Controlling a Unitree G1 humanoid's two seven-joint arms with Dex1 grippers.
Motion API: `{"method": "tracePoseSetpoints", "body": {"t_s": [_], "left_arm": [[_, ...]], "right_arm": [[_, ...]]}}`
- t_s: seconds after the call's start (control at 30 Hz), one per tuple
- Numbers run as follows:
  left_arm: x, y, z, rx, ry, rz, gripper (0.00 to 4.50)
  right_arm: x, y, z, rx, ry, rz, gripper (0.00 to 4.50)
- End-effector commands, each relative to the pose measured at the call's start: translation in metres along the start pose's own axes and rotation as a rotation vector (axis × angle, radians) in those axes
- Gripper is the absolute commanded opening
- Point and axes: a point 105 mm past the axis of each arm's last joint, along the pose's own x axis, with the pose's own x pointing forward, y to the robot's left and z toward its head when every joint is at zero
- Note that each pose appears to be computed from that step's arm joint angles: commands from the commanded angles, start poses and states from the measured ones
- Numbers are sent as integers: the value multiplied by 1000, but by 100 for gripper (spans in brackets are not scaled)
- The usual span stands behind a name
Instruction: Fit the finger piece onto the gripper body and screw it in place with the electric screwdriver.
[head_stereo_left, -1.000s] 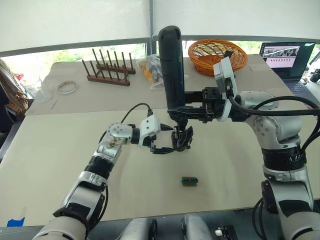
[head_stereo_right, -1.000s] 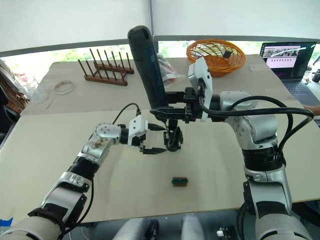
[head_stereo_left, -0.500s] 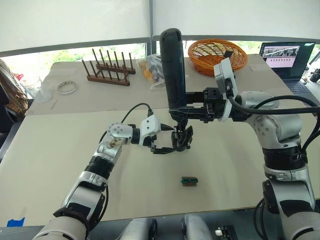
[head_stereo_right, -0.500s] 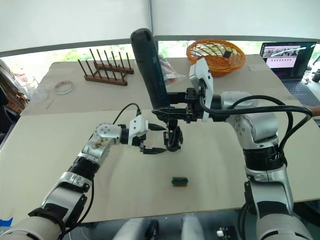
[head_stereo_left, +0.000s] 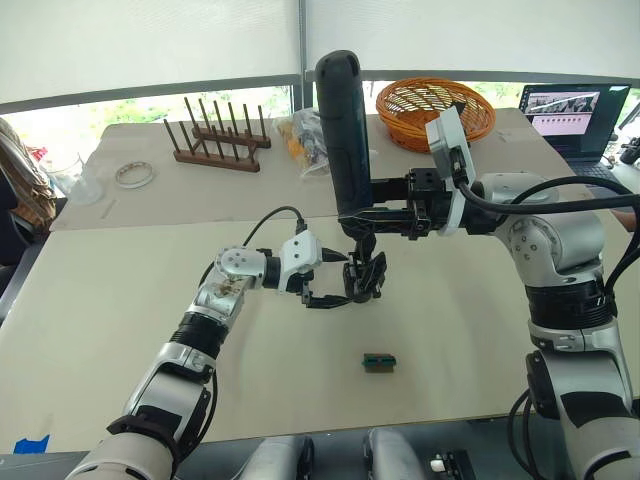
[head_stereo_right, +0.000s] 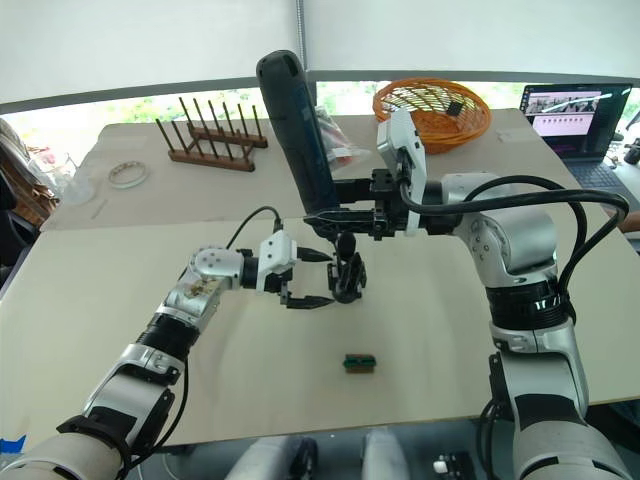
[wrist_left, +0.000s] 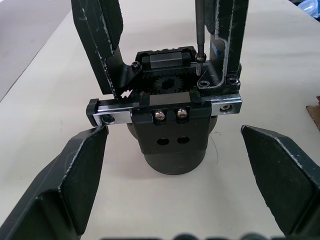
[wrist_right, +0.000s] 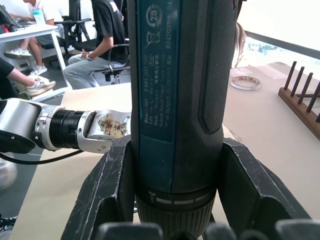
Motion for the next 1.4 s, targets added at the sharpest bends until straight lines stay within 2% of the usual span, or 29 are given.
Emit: {"method": "tracePoseSetpoints", "body": {"t_s": [0.03, 0.87, 1.4], "left_arm": [[0, -1, 11, 52, -27, -6, 450], [0, -1, 10, 58, -22, -8, 450], [1, 0, 12, 59, -26, -8, 450]], "right_arm": [[-2, 4, 23, -93, -58, 10, 191], [2, 5, 41, -104, -102, -4, 191], [-3, 5, 24, -69, -75, -12, 191]]}}
